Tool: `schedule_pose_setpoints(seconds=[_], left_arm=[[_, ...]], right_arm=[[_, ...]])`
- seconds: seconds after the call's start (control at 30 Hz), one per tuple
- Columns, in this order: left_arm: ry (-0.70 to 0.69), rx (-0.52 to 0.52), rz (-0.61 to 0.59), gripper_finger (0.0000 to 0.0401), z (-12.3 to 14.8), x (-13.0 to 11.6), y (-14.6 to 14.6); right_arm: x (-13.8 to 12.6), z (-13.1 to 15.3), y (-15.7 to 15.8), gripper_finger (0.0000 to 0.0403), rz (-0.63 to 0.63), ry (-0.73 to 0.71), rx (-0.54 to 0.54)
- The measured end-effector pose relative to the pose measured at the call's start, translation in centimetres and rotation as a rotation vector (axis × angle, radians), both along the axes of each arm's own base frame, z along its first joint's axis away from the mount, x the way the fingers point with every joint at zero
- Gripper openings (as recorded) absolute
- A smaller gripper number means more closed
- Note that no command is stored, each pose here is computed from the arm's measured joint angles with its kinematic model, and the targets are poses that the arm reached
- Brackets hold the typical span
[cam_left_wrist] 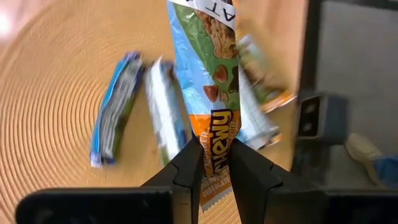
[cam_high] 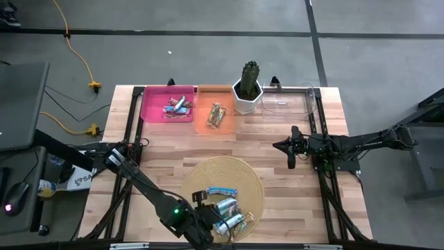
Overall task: Pick and place Granola Bars by type
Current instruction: Put the yellow granola bar into the orange bin
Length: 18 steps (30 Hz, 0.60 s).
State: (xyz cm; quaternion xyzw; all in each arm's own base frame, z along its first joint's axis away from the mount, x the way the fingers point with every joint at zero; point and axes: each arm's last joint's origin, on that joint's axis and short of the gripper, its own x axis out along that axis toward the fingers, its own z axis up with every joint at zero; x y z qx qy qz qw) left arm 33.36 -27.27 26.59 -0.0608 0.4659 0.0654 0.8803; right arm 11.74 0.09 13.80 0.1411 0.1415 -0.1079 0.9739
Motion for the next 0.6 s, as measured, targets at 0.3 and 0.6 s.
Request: schedule_pose_setpoints(seconds=[0.3,0.6], left_arm=[[-0.211,0.007,-0.105,0.0064,7.1,0.8,-0.4],[-0.456,0.058,-0.154,0.0064,14.9,0.1,0.5]], right_arm=[[0.0,0.0,0.0,0.0000,0.000,0.000,0.000],[0.0,0.0,0.0,0.0000,0.000,0.000,-0.002]])
